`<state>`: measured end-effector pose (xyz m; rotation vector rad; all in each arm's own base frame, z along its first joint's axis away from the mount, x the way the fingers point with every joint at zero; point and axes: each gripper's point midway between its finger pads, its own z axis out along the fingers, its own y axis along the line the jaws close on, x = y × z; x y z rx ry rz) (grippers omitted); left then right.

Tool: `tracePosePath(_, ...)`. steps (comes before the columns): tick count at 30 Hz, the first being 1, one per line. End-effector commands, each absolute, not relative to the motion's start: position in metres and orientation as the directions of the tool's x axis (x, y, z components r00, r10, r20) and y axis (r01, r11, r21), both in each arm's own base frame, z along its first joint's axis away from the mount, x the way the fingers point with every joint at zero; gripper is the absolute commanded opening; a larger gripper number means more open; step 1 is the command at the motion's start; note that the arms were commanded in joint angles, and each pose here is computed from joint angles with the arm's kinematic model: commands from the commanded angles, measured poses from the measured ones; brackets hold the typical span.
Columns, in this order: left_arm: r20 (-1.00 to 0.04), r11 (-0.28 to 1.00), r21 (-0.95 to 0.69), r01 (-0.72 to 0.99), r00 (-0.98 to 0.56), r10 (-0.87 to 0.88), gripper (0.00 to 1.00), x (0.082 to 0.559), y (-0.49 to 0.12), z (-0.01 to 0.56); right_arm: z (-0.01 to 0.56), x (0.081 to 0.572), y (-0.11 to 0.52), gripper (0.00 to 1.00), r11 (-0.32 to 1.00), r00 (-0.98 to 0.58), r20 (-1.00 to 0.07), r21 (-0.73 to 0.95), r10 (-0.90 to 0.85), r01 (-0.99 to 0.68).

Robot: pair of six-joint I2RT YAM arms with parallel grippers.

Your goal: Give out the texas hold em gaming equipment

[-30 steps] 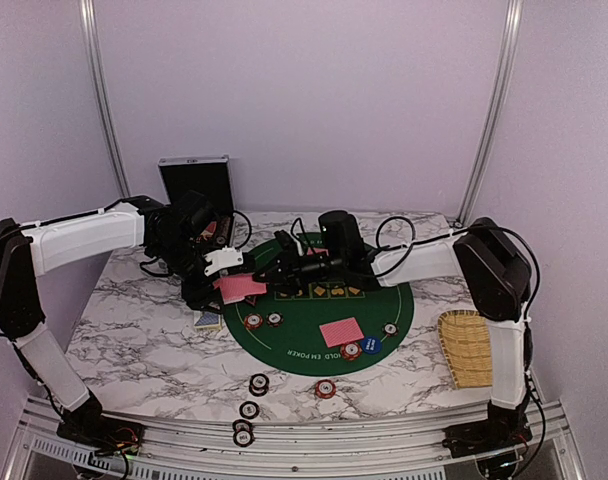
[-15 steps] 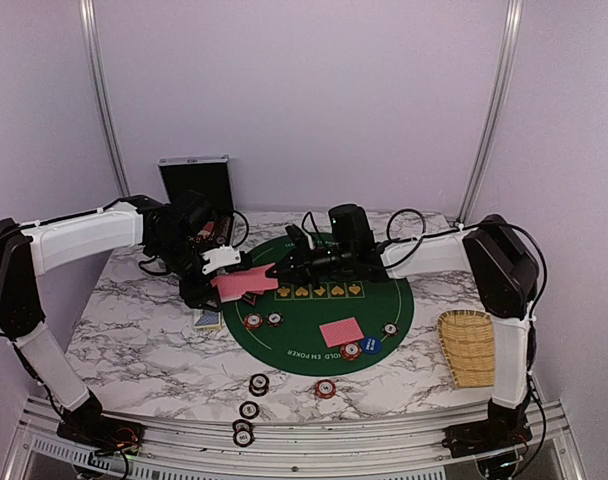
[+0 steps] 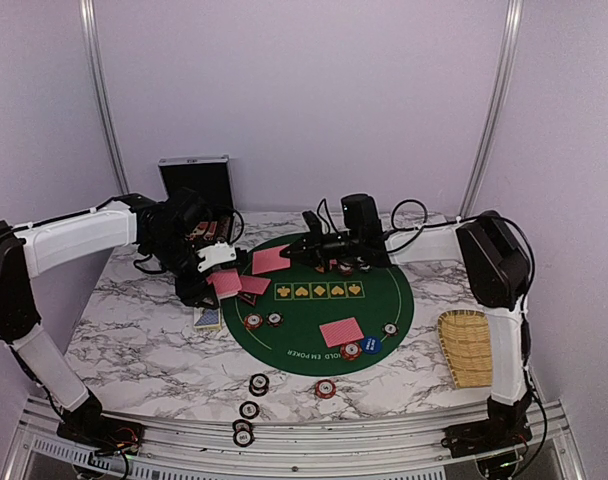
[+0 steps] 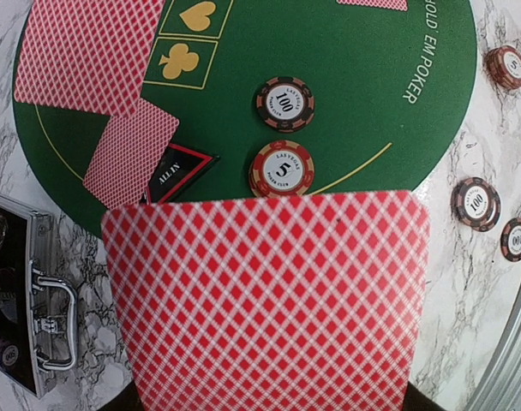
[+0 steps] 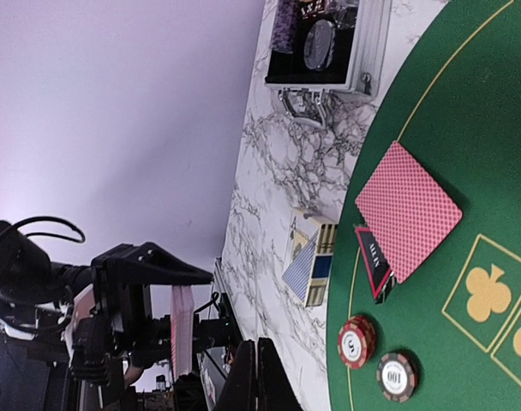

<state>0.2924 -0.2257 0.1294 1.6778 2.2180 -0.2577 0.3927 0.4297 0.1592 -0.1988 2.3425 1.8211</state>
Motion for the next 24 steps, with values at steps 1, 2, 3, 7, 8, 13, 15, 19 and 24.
tracePosePath(1, -0.393, 0.278, 0.057, 0.959, -0.234, 0.889, 0.00, 0.283, -0.222, 0.141, 0.143, 0.410, 0.450, 0.00, 0.275, -0.978, -0.209, 0.941, 0.005, -0.199)
tracePosePath(2, -0.392, 0.277, 0.055, 0.959, -0.235, 0.890, 0.00, 0.283, -0.222, 0.140, 0.139, 0.412, 0.455, 0.00, 0.280, -0.978, -0.207, 0.939, 0.004, -0.197)
tracePosePath(3, -0.392, 0.277, 0.053, 0.959, -0.235, 0.890, 0.00, 0.283, -0.222, 0.140, 0.136, 0.412, 0.461, 0.00, 0.285, -0.978, -0.207, 0.938, 0.000, -0.198)
tracePosePath(7, -0.393, 0.276, 0.045, 0.960, -0.237, 0.888, 0.00, 0.282, -0.223, 0.139, 0.118, 0.413, 0.480, 0.00, 0.310, -0.980, -0.198, 0.931, -0.011, -0.191)
tracePosePath(8, -0.395, 0.276, 0.044, 0.960, -0.237, 0.888, 0.00, 0.282, -0.224, 0.140, 0.115, 0.412, 0.484, 0.00, 0.319, -0.980, -0.197, 0.928, -0.013, -0.191)
tracePosePath(13, -0.398, 0.274, 0.040, 0.961, -0.236, 0.887, 0.00, 0.282, -0.225, 0.139, 0.099, 0.411, 0.496, 0.04, 0.359, -0.978, -0.210, 0.911, -0.016, -0.202)
tracePosePath(15, -0.397, 0.274, 0.040, 0.961, -0.237, 0.887, 0.00, 0.282, -0.225, 0.139, 0.095, 0.414, 0.496, 0.08, 0.395, -0.973, -0.232, 0.892, -0.020, -0.221)
tracePosePath(19, -0.400, 0.275, 0.038, 0.961, -0.238, 0.885, 0.00, 0.282, -0.225, 0.140, 0.090, 0.416, 0.490, 0.21, 0.455, -0.968, -0.250, 0.859, -0.032, -0.237)
tracePosePath(24, -0.401, 0.277, 0.034, 0.960, -0.240, 0.884, 0.00, 0.282, -0.225, 0.140, 0.097, 0.420, 0.479, 0.33, 0.496, -0.957, -0.290, 0.827, -0.029, -0.266)
